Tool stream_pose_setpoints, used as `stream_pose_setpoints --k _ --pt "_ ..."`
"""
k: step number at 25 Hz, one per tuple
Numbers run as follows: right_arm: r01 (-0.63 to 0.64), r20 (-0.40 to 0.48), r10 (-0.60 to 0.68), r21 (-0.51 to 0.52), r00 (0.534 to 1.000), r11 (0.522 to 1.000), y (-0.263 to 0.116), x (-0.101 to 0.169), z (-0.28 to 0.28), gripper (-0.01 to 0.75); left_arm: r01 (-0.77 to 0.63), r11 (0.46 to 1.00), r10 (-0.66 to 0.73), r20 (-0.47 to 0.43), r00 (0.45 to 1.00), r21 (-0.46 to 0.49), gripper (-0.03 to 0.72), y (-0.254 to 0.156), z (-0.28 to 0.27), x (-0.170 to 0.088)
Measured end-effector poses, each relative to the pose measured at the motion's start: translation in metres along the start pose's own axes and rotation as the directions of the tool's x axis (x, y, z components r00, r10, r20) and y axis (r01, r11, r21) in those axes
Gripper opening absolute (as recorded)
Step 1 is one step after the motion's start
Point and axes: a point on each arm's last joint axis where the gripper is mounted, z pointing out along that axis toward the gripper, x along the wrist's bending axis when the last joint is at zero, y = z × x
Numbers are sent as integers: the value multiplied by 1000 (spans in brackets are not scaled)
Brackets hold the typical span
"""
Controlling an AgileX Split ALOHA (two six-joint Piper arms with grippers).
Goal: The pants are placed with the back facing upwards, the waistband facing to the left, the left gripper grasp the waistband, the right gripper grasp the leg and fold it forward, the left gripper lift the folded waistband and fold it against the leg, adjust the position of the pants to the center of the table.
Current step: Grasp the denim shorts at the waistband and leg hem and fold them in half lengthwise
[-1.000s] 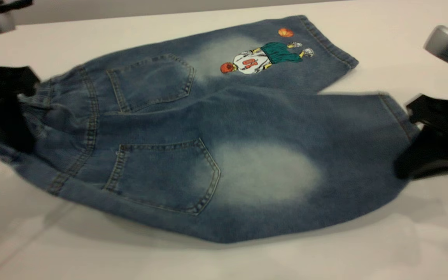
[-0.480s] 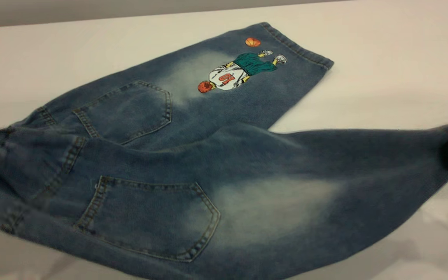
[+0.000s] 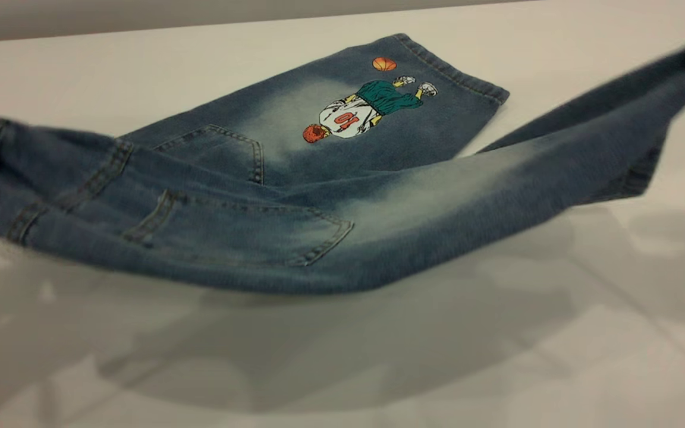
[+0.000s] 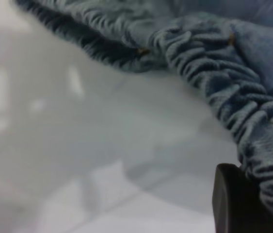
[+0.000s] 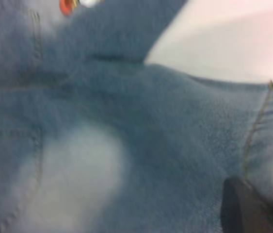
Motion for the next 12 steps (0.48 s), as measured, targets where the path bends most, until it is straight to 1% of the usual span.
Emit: stream_pose_setpoints --k 4,7,10,12 --pt "-2 0 2 5 1000 1000 26 -1 15 11 109 992 -105 61 993 -65 140 7 1 -5" --pt "-14 -7 14 -5 1000 1000 49 -1 28 11 189 977 -180 101 978 -95 140 12 5 -7" --pt "-34 -27 34 -15 999 999 71 0 41 11 281 951 -264 136 955 -131 140 19 11 -8" --pt "-42 -39 42 -23 998 999 84 0 50 11 366 919 -343 161 926 -145 140 22 15 -7"
